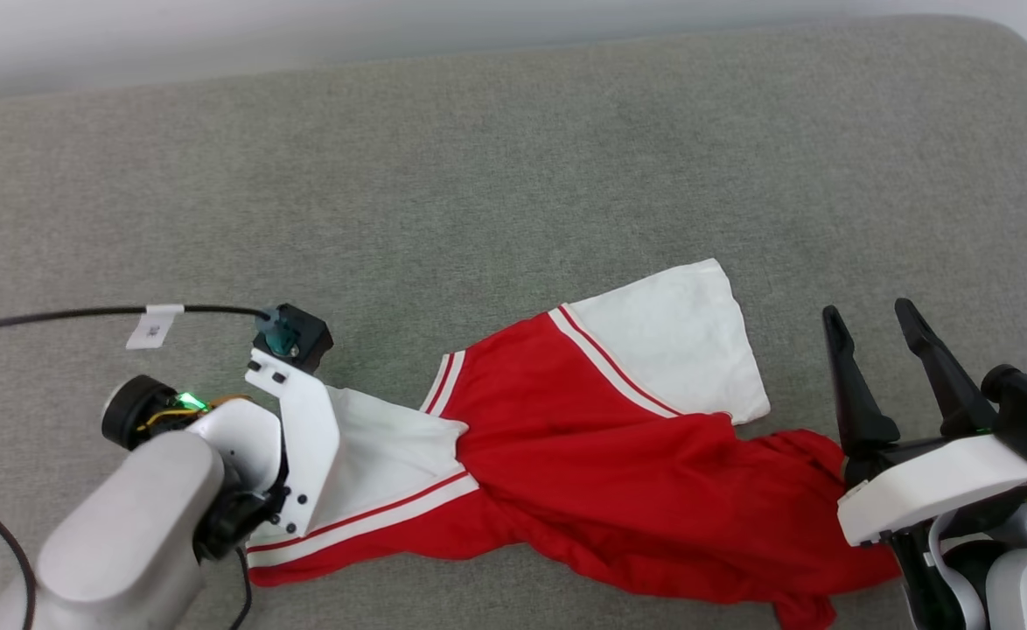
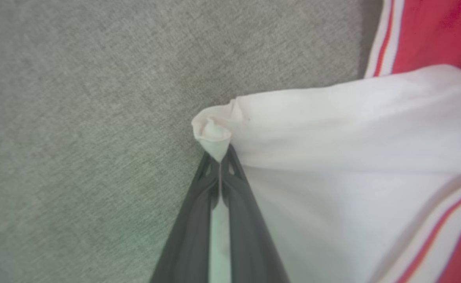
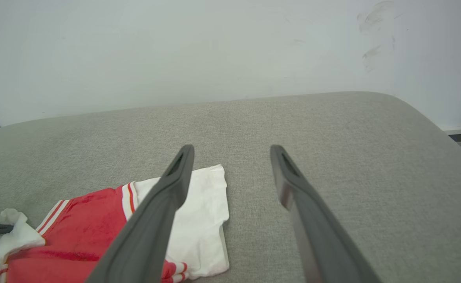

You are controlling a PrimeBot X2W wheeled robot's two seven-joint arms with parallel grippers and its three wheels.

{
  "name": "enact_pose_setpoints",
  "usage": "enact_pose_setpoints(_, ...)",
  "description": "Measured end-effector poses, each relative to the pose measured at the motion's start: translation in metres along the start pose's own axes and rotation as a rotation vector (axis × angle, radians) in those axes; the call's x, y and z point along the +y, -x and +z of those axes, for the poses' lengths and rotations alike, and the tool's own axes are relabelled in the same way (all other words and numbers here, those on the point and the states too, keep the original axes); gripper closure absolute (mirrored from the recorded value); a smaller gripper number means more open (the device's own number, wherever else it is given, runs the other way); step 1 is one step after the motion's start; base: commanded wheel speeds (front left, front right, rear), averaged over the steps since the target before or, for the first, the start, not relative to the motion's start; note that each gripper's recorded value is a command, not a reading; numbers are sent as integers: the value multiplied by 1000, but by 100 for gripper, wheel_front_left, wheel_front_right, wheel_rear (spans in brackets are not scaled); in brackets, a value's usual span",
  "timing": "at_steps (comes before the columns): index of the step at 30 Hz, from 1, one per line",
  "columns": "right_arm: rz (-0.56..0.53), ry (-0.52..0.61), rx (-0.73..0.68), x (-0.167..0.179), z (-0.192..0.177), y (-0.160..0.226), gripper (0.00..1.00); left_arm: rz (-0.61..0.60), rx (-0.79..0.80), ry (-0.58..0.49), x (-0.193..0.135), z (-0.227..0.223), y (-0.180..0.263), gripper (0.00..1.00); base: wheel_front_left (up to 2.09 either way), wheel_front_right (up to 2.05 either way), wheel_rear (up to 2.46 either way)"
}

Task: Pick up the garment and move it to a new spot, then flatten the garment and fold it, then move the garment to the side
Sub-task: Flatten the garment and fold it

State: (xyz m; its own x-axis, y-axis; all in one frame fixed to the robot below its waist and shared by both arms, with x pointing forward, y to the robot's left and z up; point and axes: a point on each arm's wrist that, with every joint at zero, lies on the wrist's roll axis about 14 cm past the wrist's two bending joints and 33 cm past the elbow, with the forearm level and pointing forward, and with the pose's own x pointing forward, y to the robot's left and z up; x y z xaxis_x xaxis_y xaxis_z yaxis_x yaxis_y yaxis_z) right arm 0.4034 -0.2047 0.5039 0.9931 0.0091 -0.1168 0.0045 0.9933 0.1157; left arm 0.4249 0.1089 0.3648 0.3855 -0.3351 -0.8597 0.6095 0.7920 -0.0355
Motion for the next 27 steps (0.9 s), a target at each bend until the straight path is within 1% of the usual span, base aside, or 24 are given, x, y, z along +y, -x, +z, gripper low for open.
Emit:
enact_pose_setpoints(2,3,4,-3,1,2,0,0,23,-55,12,-1,4,2,100,0,0,0)
enact_pose_setpoints(6,9,17,9,2,3,0,0,71,-217,55,-2,24,14,100,0,0,0)
enact_pose_setpoints(12,21,22,86,-5,-6,-6,0,160,-488,123,3,55,53,100,0,0,0)
enact_pose_setpoints(14,12,6,144,-14,-17,-9,0,183,-567,139,3,62,68,100,0,0,0)
enact_pose_setpoints(15,12,-17,187,-16,-25,-11,0,201,-611,146,5,65,77,100,0,0,0)
enact_pose_setpoints(19,24,-39,368,-24,-52,-23,0,247,-743,169,6,74,106,100,0,0,0)
enact_pose_setpoints(23,60,-43,526,-21,-69,-40,0,284,-819,183,7,75,126,100,0,0,0)
enact_pose_setpoints(27,116,-20,656,-7,-83,-62,0,291,-840,194,8,75,127,100,0,0,0)
